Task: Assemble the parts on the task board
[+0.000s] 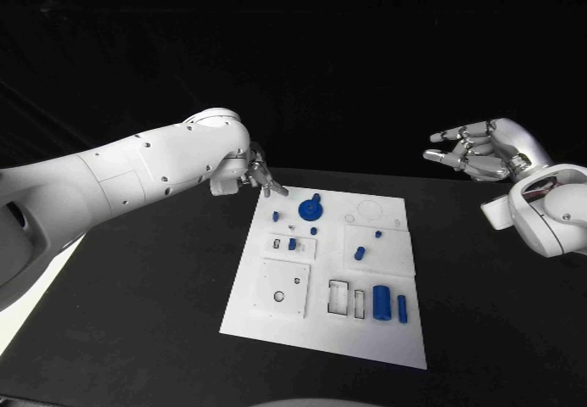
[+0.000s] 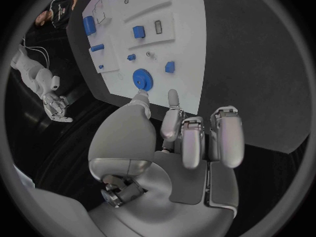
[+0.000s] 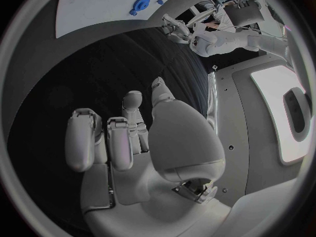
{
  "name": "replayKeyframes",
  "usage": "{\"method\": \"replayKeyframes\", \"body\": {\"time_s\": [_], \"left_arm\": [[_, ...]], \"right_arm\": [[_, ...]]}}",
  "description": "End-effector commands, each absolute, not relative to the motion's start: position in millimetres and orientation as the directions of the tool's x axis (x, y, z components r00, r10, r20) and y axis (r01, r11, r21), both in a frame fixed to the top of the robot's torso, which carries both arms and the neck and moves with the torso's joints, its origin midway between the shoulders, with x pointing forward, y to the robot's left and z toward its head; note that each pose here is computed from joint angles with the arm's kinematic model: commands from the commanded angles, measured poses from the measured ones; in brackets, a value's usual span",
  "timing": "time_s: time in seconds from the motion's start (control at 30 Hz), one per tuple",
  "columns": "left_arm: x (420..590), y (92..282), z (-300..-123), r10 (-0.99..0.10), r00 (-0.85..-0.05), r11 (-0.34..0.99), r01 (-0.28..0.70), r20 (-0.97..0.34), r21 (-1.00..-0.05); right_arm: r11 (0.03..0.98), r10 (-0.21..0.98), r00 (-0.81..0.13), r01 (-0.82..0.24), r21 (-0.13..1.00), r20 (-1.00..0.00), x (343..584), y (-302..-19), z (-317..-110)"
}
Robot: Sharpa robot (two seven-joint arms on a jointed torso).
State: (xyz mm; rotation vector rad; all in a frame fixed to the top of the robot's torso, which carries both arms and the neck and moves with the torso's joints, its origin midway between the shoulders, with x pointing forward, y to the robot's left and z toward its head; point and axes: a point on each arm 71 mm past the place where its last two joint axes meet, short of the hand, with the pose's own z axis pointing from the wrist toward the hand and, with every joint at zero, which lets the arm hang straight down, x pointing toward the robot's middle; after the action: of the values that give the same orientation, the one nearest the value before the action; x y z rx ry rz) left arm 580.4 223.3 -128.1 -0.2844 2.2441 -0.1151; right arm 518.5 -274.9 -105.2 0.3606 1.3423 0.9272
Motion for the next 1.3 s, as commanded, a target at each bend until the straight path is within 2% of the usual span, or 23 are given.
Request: {"method": "replayKeyframes", "body": {"time_s": [0.03, 0.3, 0.63, 1.3], "left_arm": [[584.3, 222.2, -132.5, -0.191, -0.64, 0.981, -0.145, -0.745, -0.127], [590.3, 215.2, -146.7, -0.164, -0.646, 0.985, -0.15, -0.745, -0.086], [587.4, 209.0, -160.6, -0.163, -0.692, 0.986, -0.14, -0.704, -0.092], [583.5, 209.0, -166.6, -0.145, -0.741, 0.989, -0.122, -0.656, -0.081]], "right_arm": [[0.604, 0.742, -0.06, -0.372, 0.705, -0.668, 518, -273, -106], [0.6, 0.741, -0.072, -0.375, 0.707, -0.668, 518, -270, -108], [0.599, 0.738, -0.082, -0.377, 0.706, -0.67, 518, -268, -109], [0.601, 0.736, -0.082, -0.376, 0.705, -0.672, 519, -267, -109]]}}
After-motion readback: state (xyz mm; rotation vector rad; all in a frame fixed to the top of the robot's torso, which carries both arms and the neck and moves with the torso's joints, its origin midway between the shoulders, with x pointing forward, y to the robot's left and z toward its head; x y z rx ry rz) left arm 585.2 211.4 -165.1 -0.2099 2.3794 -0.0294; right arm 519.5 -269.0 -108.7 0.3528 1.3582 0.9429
